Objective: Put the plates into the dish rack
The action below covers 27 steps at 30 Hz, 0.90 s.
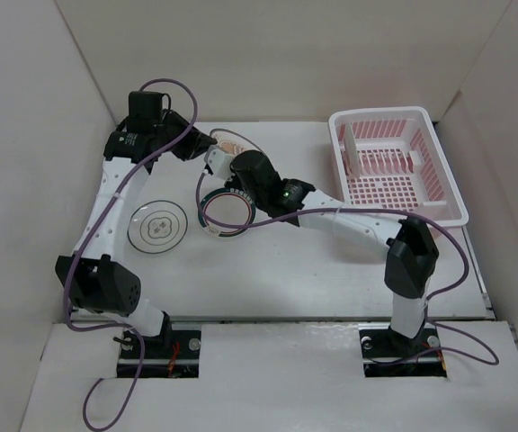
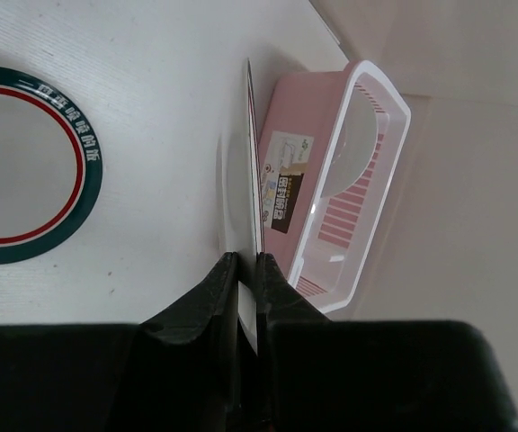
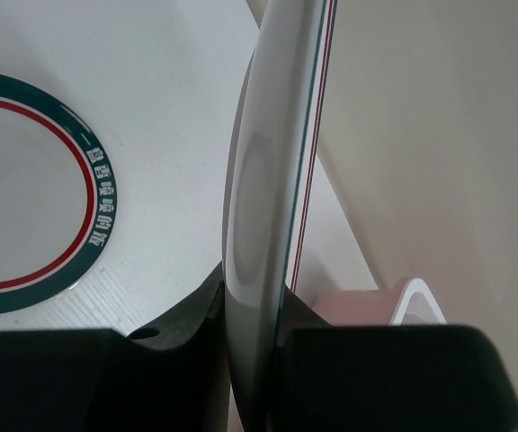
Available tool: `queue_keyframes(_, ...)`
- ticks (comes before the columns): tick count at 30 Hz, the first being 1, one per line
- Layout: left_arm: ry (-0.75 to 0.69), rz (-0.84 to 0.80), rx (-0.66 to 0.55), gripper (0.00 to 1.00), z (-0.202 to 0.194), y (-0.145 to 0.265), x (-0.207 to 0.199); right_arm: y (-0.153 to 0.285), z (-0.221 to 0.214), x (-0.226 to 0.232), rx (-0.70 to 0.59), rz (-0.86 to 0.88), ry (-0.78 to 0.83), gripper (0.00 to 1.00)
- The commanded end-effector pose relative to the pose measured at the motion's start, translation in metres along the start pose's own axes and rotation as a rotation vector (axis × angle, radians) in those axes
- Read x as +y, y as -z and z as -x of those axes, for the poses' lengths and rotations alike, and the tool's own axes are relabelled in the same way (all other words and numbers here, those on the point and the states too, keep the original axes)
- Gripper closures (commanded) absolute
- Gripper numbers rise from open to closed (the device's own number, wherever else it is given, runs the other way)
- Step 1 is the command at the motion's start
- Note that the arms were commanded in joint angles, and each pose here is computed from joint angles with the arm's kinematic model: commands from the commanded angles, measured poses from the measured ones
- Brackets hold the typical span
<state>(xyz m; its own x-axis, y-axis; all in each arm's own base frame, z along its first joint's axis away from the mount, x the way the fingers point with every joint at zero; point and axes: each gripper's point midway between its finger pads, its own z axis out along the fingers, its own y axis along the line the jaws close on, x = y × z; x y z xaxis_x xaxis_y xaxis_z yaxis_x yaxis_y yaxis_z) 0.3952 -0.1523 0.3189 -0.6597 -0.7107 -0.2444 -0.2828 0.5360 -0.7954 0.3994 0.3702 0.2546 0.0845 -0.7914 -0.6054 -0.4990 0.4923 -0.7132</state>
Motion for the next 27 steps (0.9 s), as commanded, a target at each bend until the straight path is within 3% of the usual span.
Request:
queue_keyframes(1, -0.032, -0.083, -0.037, 1.00, 0.004, 0.022, -0.024, 0.013, 0.024, -0.046, -0.080, -0.120, -0.151, 1.00)
queue_keyframes(8, -0.077, -0.155, -0.035, 0.99, 0.010, 0.018, -0.044, 0.029, 0.023, -0.056, -0.094, -0.129, -0.170, 1.00)
queue_keyframes(9, -0.080, -0.172, -0.043, 0.89, 0.015, 0.020, -0.046, 0.028, 0.019, -0.051, -0.086, -0.122, -0.177, 1.00)
queue_keyframes(10, -0.103, -0.207, -0.056, 0.67, 0.021, 0.022, -0.052, 0.035, 0.022, -0.057, -0.102, -0.132, -0.204, 1.00)
queue_keyframes(11, -0.129, -0.278, -0.005, 0.55, 0.012, 0.024, -0.062, 0.037, 0.022, -0.059, -0.111, -0.137, -0.219, 1.00)
queue_keyframes(12, -0.187, -0.374, -0.030, 0.44, 0.024, 0.023, -0.079, 0.040, 0.022, -0.060, -0.120, -0.142, -0.234, 1.00)
queue_keyframes(14, -0.233, -0.468, -0.003, 0.27, 0.030, 0.032, -0.093, 0.048, 0.025, -0.066, -0.157, -0.130, -0.288, 1.00)
queue_keyframes(17, -0.286, -0.552, -0.076, 0.16, 0.052, 0.044, -0.114, 0.056, 0.023, -0.089, -0.183, -0.153, -0.378, 1.00)
queue_keyframes(18, -0.312, -0.567, -0.091, 0.04, 0.054, 0.047, -0.119, 0.061, 0.025, -0.093, -0.194, -0.158, -0.394, 1.00)
queue_keyframes(23, -0.328, -0.477, -0.061, 0.00, 0.060, 0.013, -0.087, 0.092, -0.002, -0.168, -0.193, -0.240, -0.577, 1.00)
queue_keyframes(27, -0.313, -0.374, -0.001, 0.00, 0.047, -0.023, -0.029, 0.139, -0.036, -0.236, -0.239, -0.288, -0.717, 1.00)
